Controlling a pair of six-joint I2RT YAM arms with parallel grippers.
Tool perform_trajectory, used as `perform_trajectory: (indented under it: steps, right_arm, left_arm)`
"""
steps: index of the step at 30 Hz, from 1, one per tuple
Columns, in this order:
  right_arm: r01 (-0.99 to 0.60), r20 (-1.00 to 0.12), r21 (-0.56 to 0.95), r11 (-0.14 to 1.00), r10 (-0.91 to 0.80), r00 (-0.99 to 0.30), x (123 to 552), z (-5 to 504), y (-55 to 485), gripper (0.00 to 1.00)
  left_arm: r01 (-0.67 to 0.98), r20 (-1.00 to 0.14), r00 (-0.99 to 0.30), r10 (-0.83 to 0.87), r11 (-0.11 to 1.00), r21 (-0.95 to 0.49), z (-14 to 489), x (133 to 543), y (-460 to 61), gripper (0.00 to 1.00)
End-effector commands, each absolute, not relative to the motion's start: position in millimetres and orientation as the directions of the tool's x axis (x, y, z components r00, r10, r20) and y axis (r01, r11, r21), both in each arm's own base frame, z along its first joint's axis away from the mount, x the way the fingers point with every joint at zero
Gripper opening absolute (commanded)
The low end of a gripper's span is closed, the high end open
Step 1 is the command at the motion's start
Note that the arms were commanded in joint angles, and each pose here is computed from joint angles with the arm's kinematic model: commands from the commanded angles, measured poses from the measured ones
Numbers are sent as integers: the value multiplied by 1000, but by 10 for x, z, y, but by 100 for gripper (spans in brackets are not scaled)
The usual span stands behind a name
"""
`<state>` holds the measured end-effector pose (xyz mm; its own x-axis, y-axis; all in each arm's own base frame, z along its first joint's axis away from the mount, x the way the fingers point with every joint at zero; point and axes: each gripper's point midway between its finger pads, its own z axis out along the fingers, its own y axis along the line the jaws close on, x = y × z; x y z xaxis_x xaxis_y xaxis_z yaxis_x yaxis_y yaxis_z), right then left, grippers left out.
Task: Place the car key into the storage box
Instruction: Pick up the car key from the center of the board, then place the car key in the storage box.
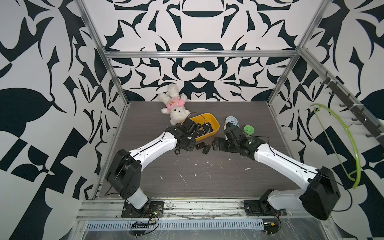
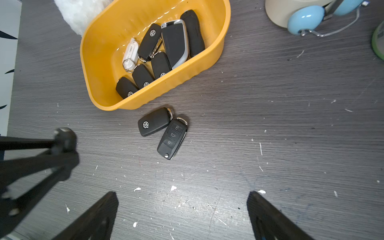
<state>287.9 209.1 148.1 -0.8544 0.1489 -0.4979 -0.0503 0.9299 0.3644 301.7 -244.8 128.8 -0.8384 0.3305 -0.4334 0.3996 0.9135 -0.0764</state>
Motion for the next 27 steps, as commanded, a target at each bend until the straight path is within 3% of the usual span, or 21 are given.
perform_trajectory:
  steps: [1, 10, 18, 27]
  right_arm:
    - [-52, -538, 386, 921, 180, -823, 2950, 1682, 2111, 100]
    - [-43, -537, 394, 918, 192, -822, 2899, 1678, 2071, 99]
    - [-36, -542, 384, 923, 193, -818, 2884, 1669, 2026, 100]
    - [-48, -535, 388, 921, 182, -825, 2866, 1672, 2049, 100]
  left_arm:
    - [360, -501, -827, 256, 925, -120, 1608, 3205, -2551, 0]
    - [260, -573, -807, 142, 957, -128, 1688, 3848, -2784, 0]
    - [159, -515, -851, 105, 985, -61, 1290, 4219, -2788, 0]
    - [63, -424, -905, 22, 994, -84, 704, 4389, -2656, 0]
